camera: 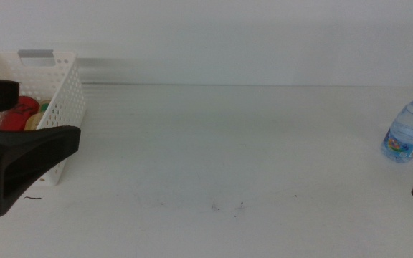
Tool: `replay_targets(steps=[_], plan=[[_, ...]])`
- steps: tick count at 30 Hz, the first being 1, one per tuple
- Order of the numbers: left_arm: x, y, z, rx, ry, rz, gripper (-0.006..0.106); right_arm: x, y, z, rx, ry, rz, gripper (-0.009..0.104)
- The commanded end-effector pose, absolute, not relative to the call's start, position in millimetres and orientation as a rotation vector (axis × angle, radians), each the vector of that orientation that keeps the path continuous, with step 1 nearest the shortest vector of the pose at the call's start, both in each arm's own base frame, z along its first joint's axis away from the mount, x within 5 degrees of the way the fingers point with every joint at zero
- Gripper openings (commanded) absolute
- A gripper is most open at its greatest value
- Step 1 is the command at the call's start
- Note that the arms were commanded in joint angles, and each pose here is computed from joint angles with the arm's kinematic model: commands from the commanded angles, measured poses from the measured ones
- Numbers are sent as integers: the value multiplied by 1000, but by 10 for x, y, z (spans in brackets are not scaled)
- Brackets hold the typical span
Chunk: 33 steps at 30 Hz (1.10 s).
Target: Use arms to grab the bottles and put them into the dustbin to the left of the table.
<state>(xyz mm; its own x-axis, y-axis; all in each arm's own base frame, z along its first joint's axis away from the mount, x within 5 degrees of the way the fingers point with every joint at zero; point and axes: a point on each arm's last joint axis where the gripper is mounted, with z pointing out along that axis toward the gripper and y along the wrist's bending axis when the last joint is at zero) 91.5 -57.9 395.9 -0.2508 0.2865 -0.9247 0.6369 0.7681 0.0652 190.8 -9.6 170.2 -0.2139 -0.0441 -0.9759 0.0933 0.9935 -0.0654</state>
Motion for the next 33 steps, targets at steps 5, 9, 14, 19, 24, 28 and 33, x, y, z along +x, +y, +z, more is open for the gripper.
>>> replay_targets(steps=[5,9,14,19,24,28,33], plan=[[904,-580,3972,706,1832,-395,94,2190,-133,1718,31,1772,-169,93],[904,-580,3972,706,1832,-395,94,2377,-180,1643,82,1801,-202,93],[904,-580,3972,707,1832,-394,94,2627,-212,1553,124,1821,-218,93],[904,-580,3972,707,1832,-394,94,2884,-219,1454,131,1831,-221,93],[904,-580,3972,706,1833,-395,94,3128,-222,1344,124,1837,-226,93],[904,-580,3972,706,1833,-395,94,3328,-225,1188,110,1856,-239,93],[904,-580,3972,706,1833,-395,94,3472,-239,1027,108,1879,-261,93]])
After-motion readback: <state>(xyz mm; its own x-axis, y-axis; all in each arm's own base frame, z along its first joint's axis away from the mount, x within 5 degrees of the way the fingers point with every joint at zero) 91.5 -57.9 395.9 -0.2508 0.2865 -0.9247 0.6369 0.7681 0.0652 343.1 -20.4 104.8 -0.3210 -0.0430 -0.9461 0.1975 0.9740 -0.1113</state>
